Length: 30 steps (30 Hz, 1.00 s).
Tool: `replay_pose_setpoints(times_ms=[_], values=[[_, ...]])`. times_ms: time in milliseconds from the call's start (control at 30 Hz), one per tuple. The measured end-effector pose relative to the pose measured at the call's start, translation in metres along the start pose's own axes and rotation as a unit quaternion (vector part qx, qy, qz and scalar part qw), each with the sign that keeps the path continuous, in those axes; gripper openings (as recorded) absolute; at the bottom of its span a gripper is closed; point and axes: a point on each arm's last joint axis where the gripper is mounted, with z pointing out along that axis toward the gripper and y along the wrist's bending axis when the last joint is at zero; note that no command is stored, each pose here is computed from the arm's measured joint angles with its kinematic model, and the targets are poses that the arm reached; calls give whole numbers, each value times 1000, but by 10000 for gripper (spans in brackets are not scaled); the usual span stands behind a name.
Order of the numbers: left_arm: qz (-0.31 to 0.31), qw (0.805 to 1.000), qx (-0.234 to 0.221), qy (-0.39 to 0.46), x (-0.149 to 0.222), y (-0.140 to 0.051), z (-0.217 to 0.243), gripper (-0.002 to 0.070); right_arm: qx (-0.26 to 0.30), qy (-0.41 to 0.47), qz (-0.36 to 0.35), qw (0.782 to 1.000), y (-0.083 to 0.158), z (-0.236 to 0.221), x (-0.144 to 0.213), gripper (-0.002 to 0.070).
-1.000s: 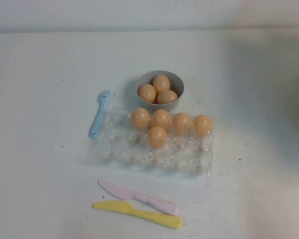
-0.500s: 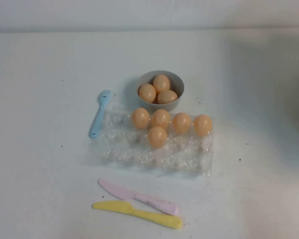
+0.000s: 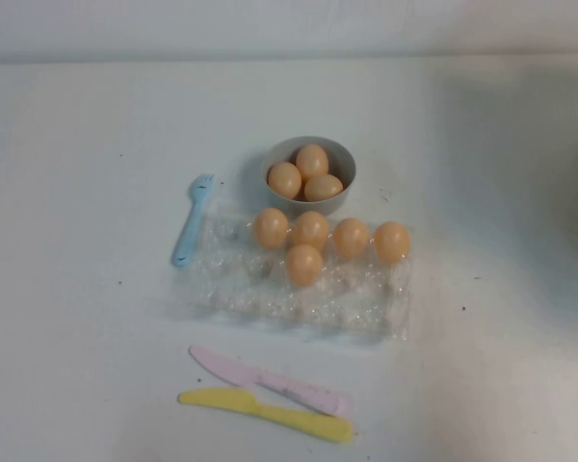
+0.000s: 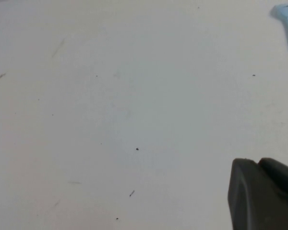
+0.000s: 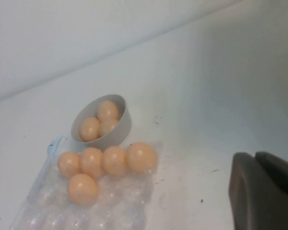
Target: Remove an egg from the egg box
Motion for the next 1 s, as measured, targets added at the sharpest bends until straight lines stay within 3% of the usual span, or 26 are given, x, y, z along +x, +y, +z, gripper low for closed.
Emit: replay_pose_setpoints(times_ms=[133, 267, 667, 833, 1000], values=[[0, 1000, 0, 0, 0, 0, 0, -3, 19, 20, -7, 1000, -2, 17, -11, -17], [0, 1000, 0, 0, 0, 0, 0, -3, 32, 72, -78, 994, -4, 42, -19, -17], [0, 1000, 0, 0, 0, 0, 0, -3, 9, 199, -182, 963, 15, 110, -82, -17], [0, 1000, 0, 0, 0, 0, 0, -3, 6, 237, -235, 942, 26, 123, -101, -17], [0, 1000, 0, 0, 0, 0, 0, -3, 44, 279, -309, 908, 34, 131, -102, -17]])
